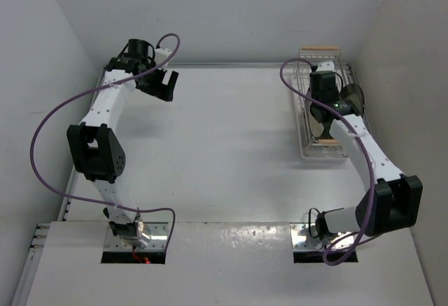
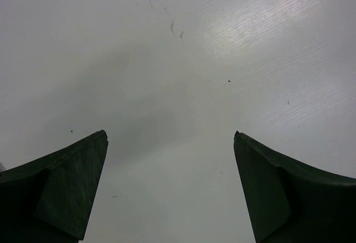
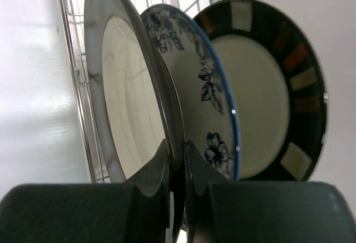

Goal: Load the plates into the dish rack

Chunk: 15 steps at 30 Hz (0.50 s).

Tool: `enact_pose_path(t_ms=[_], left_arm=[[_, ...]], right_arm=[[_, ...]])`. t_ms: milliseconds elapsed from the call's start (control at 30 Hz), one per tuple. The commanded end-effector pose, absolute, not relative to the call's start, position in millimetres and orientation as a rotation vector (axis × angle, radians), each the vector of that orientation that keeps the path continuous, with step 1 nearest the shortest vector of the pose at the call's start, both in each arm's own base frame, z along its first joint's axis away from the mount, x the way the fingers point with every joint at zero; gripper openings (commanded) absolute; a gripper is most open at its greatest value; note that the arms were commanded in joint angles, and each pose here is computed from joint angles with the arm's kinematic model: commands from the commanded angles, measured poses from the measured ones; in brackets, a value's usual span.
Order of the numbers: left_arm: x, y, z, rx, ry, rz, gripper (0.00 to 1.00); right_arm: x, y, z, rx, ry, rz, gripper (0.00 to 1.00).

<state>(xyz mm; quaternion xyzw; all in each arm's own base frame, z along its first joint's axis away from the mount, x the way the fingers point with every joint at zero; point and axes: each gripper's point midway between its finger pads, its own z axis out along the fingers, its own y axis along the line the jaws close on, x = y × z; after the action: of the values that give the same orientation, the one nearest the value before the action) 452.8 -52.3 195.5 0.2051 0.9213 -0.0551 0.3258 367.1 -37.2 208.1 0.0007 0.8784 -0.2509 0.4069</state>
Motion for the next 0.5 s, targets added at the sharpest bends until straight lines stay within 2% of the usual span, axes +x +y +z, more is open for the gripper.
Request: enact_pose_path(t_ms=[0,267,300,333,400,433,467], left_arm=[[453.0,-49.7,212.9,0.510,2.370,-0.135,1.00],[452.1,-45.0,209.4,0.510,2.378,-0.128,1.00],[452.1,-45.0,209.4,0.510,2.378,-0.128,1.00],[452.1,-45.0,209.4,0.510,2.378,-0.128,1.00],[452.1,-45.0,209.4,0.510,2.378,-0.128,1.00],[452.1,-45.0,209.4,0.510,2.378,-0.128,1.00],[452.1,-45.0,209.4,0.510,2.378,-0.128,1.00]], right_arm=[[391.6,-37.4,247.6,0.131,2.025,-0.597,0.00],[385.0,-27.6,229.6,0.089,2.070,-0.595,0.02],[384.6,-28.3,228.5,0.096,2.074,-0.593,0.08],[382.6,-25.7,223.8,0.100,2.092,-0.582,0.20],[380.5,-30.0,223.8,0.116,2.092,-0.597,0.26],[380.6,-29.9,224.7,0.113,2.088,-0.604,0.35],[380.5,-30.9,225.3,0.115,2.086,-0.610,0.39]])
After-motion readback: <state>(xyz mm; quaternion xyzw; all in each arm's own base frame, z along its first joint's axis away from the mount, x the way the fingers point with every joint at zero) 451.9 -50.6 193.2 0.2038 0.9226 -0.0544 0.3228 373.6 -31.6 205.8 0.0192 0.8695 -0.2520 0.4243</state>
